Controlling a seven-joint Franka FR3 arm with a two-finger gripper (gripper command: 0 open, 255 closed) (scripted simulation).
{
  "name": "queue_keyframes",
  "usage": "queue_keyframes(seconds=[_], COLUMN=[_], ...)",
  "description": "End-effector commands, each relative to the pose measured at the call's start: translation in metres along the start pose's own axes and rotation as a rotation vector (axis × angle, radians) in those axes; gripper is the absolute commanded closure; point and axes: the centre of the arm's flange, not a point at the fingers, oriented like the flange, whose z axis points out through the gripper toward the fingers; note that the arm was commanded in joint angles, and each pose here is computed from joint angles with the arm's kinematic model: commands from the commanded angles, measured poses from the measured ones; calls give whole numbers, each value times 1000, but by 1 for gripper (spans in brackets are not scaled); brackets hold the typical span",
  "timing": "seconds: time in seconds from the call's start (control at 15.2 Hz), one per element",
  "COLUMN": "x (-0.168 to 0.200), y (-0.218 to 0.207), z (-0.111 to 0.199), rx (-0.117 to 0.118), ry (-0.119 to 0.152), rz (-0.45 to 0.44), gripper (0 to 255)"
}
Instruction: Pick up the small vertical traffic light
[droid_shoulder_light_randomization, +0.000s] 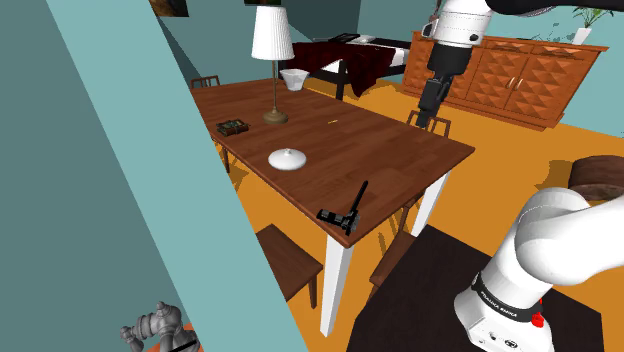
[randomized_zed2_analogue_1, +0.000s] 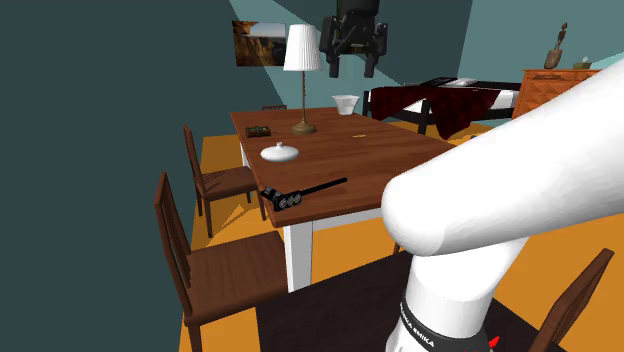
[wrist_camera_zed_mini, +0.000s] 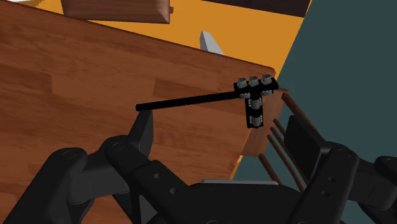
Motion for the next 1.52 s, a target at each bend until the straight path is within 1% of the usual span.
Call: queue_keyframes(seconds=[0.0, 1.45], x=[0, 132], y=[0, -100], z=[0, 241], rx=[0, 26], ry=[0, -42], rz=[0, -185], gripper=[0, 0])
